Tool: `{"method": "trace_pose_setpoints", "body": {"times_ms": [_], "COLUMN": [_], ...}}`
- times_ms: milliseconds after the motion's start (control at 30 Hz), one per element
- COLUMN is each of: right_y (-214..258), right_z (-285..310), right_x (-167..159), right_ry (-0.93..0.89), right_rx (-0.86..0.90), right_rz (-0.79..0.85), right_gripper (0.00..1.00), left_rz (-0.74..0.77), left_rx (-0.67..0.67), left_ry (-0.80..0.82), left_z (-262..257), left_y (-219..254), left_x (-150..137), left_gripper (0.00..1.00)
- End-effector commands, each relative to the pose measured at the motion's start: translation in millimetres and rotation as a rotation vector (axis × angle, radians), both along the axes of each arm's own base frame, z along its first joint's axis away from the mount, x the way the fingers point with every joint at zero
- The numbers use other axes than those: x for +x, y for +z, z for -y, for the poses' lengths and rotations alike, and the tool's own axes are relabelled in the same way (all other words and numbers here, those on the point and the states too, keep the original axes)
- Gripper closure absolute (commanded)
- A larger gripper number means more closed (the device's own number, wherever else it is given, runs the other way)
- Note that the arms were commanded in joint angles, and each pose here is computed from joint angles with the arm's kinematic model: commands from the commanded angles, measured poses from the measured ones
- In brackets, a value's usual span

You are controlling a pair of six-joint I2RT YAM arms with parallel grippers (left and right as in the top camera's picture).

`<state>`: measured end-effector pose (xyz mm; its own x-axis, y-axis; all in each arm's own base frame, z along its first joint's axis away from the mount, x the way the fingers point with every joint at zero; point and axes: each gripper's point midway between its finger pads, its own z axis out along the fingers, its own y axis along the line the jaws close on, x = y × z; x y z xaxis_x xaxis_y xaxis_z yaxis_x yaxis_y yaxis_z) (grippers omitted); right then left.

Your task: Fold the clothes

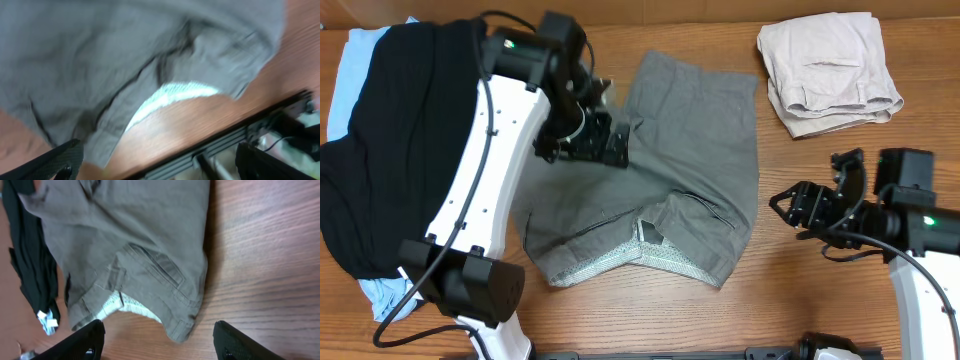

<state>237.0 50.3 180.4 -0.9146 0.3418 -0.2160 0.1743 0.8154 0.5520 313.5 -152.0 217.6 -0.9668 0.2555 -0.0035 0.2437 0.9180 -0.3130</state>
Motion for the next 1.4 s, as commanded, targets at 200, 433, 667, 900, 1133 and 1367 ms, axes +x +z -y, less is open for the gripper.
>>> {"method": "trace_pose_setpoints", "body": {"times_ms": [200,433,667,900,1133,1367], "right_y": [-49,-67,-68,-72,-96,-133], "right_z": [-11,-17,-27,-40,-39,-39], "right_x": [-16,-23,-30,-34,-41,-44], "right_ry": [-0.090,-0.085,-0.046,-0.014,-0.062,-0.162], "right_rx": [0.031,0.057,0.054,0.005,-0.032,0.005], "right_rz": [-0.178,-0.211,-0.230,-0.247,-0.291,-0.311], "right_gripper": [0.26,0.26,0.26,0.21,0.19,0.21], "left_rz": [-0.006,0.072,-0.010,-0.042,-0.049,-0.123], "left_rx": [0.129,0.112,0.138,0.158,0.222,0.262], "left_ry": [0.138,0.274,0.338,0.356,0.355,0.363], "left_z": [-31,-49,-55,-58,-69,-75], "left_y": [-25,-40,-102,-138,-155,-180], "left_x": [-50,-90,-113,-118,-122,-142], "left_gripper": [0.05,0.02,0.00,0.00,0.00,0.02]}}
